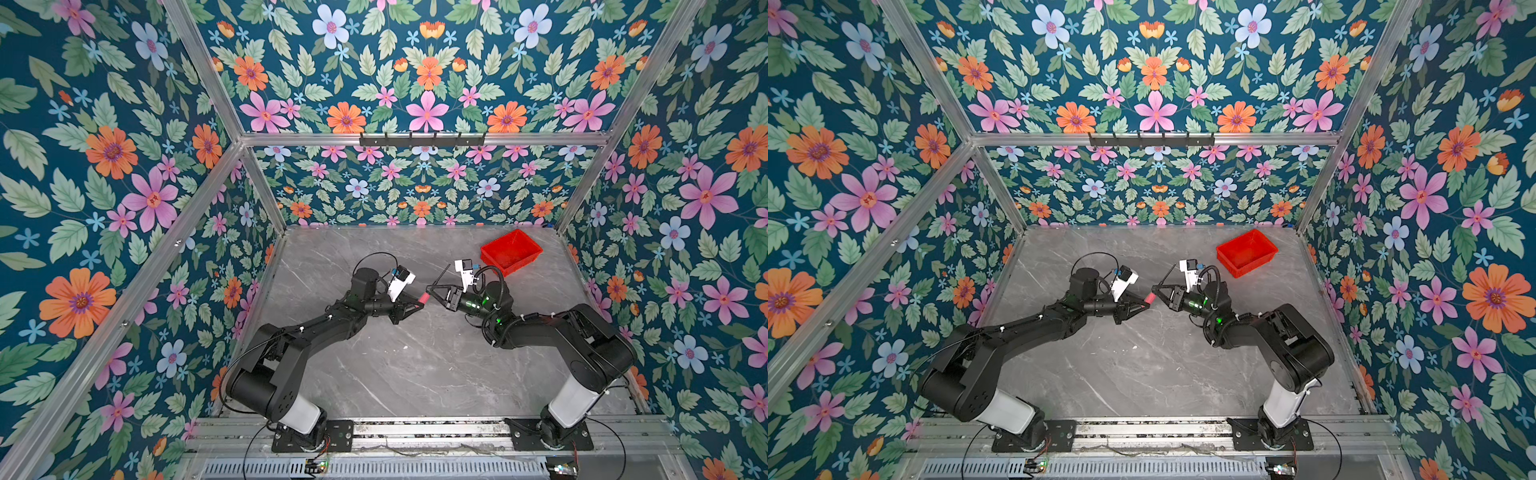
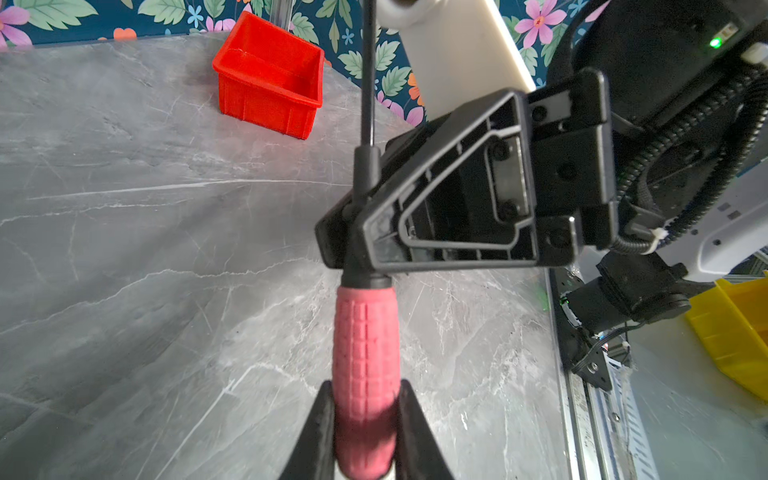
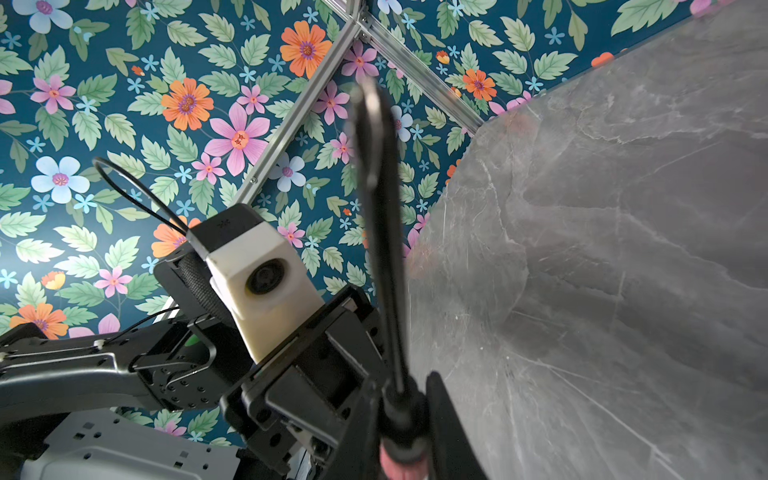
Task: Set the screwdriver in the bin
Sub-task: 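Close the right gripper on the screwdriver handle and open the left gripper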
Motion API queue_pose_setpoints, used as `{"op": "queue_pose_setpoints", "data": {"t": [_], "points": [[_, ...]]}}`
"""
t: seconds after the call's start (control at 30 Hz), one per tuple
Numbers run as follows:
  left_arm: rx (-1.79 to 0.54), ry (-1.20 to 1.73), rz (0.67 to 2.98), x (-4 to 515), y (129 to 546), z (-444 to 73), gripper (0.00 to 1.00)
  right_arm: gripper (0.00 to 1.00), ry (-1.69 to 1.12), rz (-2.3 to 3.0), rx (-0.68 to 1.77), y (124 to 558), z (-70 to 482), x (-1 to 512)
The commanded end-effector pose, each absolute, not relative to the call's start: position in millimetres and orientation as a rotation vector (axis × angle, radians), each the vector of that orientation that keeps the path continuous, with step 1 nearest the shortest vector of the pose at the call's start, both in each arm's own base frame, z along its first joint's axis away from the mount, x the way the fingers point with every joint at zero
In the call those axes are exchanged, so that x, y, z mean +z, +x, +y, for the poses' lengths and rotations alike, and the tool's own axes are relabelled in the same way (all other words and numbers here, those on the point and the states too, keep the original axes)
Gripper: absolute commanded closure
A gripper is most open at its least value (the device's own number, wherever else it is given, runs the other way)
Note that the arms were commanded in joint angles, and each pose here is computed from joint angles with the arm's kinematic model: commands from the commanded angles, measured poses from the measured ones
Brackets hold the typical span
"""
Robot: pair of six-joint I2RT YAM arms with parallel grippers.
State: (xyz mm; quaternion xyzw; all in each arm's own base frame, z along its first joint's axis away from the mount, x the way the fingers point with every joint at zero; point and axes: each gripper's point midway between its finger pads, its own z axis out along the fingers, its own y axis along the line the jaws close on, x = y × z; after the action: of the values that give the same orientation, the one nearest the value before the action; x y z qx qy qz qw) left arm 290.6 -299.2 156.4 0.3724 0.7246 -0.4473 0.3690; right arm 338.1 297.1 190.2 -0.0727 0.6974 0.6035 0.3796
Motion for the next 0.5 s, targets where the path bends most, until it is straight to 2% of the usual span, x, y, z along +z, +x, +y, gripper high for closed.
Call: {"op": "queue_pose_setpoints", "data": {"t": [0.0,0.1,0.17,0.33,0.37,0.4,0.47], "points": [[-1.142,0.964,1.857,155.8,290.5,-299.5,0.88,0.92,-0.189,1.727,1.551,338.5,296.2,203.5],[-1.138,0.964,1.859,154.7,290.4,-299.9,0.86,0.97,-0.194,1.726,1.555,337.7,296.6,205.3],[-1.137,0.963,1.854,155.7,289.9,-300.1,0.79,0.98,-0.196,1.724,1.553,337.4,296.1,206.3],[-1.076,0.931,1.78,170.3,291.3,-301.1,0.32,0.98,-0.172,1.731,1.47,341.0,286.2,212.0],[-1.057,0.919,1.757,174.9,292.1,-300.9,0.2,0.98,-0.159,1.743,1.443,343.1,282.5,210.6],[-1.032,0.899,1.737,178.5,294.0,-300.4,0.01,0.98,-0.131,1.761,1.403,347.3,276.2,208.1],[-0.98,0.846,1.696,187.1,298.4,-298.2,0.0,0.98,-0.053,1.802,1.328,357.0,259.3,202.6]]}}
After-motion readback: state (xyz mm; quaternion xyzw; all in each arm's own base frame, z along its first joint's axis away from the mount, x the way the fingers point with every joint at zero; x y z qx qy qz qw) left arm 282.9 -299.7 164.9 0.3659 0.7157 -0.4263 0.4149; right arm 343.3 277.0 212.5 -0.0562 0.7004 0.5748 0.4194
